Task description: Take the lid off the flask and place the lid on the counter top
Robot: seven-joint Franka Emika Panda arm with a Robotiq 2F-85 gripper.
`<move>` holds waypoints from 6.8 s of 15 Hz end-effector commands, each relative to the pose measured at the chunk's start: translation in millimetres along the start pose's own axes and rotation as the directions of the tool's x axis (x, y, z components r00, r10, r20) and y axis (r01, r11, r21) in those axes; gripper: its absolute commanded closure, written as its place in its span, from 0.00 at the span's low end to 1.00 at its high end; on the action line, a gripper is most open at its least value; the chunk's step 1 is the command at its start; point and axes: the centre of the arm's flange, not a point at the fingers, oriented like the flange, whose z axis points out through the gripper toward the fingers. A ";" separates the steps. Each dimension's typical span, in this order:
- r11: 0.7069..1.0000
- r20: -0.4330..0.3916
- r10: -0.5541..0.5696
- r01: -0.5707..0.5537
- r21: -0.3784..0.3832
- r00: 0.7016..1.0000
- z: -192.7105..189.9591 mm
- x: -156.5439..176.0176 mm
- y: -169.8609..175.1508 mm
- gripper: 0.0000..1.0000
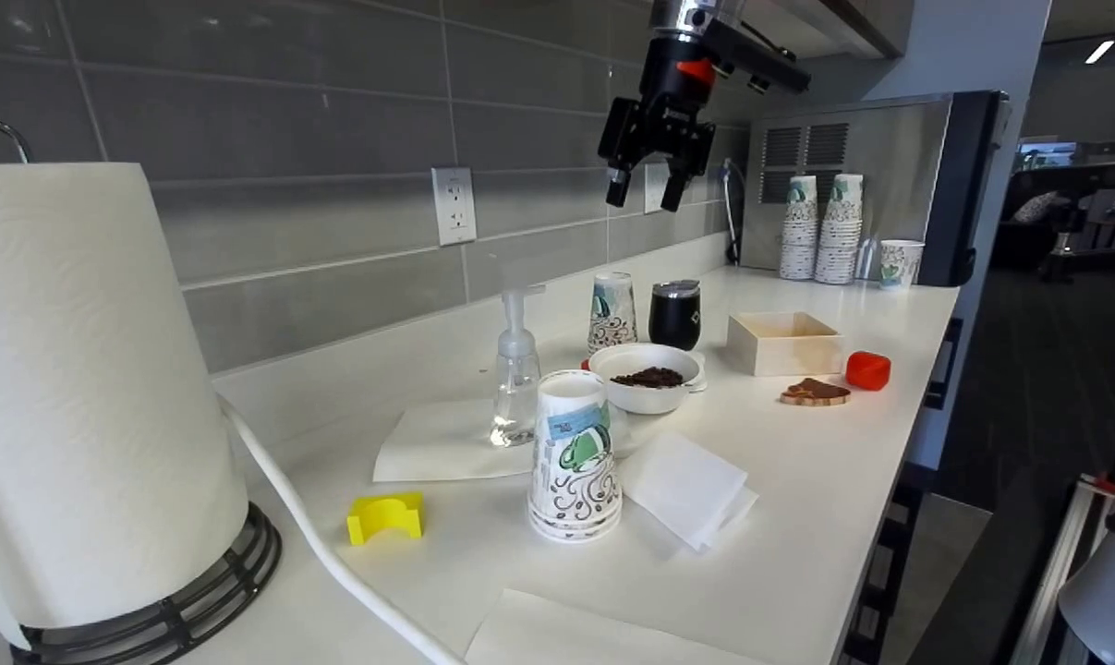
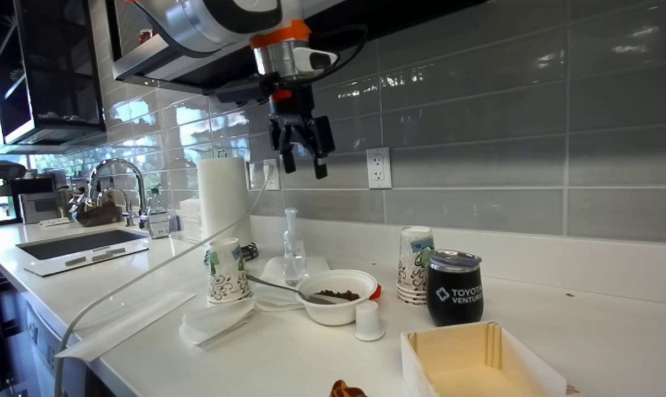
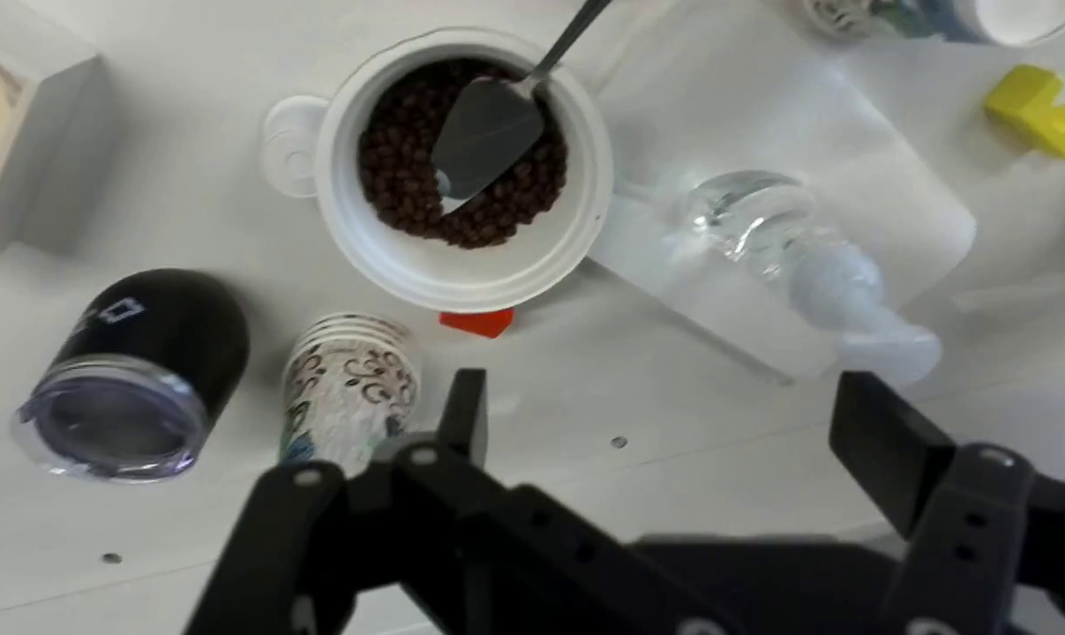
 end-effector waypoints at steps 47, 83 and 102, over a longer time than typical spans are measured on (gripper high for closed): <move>0.980 0.164 0.173 -0.154 -0.124 0.971 138.6 128.0 233.7 0.00; 0.985 0.190 0.153 -0.134 -0.110 0.970 145.5 131.9 226.7 0.00; 0.987 0.223 0.139 -0.115 -0.115 0.965 152.6 130.5 223.9 0.00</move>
